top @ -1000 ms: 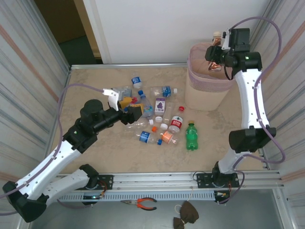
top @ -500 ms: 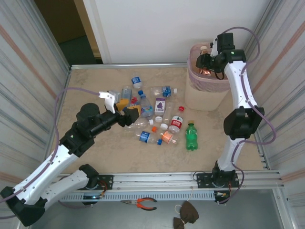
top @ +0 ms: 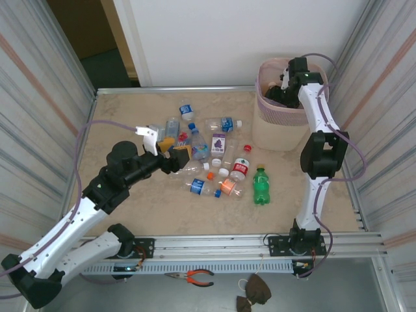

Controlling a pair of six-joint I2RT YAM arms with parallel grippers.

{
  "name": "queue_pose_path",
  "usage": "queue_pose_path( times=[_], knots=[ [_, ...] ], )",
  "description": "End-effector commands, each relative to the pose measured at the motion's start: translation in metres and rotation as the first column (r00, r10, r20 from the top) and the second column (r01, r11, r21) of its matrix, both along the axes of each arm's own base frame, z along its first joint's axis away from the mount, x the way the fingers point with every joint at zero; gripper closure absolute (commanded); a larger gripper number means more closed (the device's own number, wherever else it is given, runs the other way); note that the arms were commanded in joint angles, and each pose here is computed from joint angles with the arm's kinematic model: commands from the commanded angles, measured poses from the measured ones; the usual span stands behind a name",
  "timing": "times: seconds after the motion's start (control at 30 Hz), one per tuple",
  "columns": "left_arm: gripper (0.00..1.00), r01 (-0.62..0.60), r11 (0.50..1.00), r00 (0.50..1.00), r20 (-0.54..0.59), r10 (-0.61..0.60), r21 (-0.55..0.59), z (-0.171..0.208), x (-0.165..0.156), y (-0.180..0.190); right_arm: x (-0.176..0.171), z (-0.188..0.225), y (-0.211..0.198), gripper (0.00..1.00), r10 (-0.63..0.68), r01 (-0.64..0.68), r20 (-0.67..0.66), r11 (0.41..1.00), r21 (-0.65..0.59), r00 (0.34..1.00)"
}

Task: Put the plastic bottles in the bin

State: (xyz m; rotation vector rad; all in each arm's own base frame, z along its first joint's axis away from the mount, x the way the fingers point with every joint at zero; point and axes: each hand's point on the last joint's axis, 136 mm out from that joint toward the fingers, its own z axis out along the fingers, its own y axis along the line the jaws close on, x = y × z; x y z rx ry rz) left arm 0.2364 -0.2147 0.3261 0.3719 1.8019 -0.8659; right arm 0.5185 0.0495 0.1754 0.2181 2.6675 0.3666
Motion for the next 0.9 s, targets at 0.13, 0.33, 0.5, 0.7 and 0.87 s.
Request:
queue_pose_path(
  times=[0.13,0.33,0.5,0.7,0.87],
  knots=[
    [0.18,-0.028,1.0,1.0,-0.013,0.028,-0.008,-0.001,0.001,0.007,-0.008,-0.057,-0.003,0.32,0.04,-0.044,-0.141,0.999,-0.026,0.989],
    [0.17,-0.023,1.0,1.0,-0.018,0.023,0.001,-0.002,0.0,0.007,-0.011,-0.079,-0.008,0.27,0.034,-0.045,-0.194,0.998,-0.051,0.98],
    [0.17,-0.016,0.999,0.999,-0.046,0.017,0.035,-0.012,0.003,0.006,-0.01,-0.064,-0.007,0.2,0.034,-0.043,-0.164,0.998,-0.047,0.986],
    [0.16,0.031,0.99,0.997,-0.074,-0.021,0.14,-0.026,0.006,0.004,-0.01,-0.015,-0.009,0.12,0.03,-0.034,-0.069,0.997,-0.063,0.997],
    [0.16,0.128,0.952,0.991,-0.078,-0.11,0.277,-0.042,0.008,0.001,-0.016,0.031,-0.008,0.1,0.032,-0.031,0.023,0.998,-0.05,0.999]
  ],
)
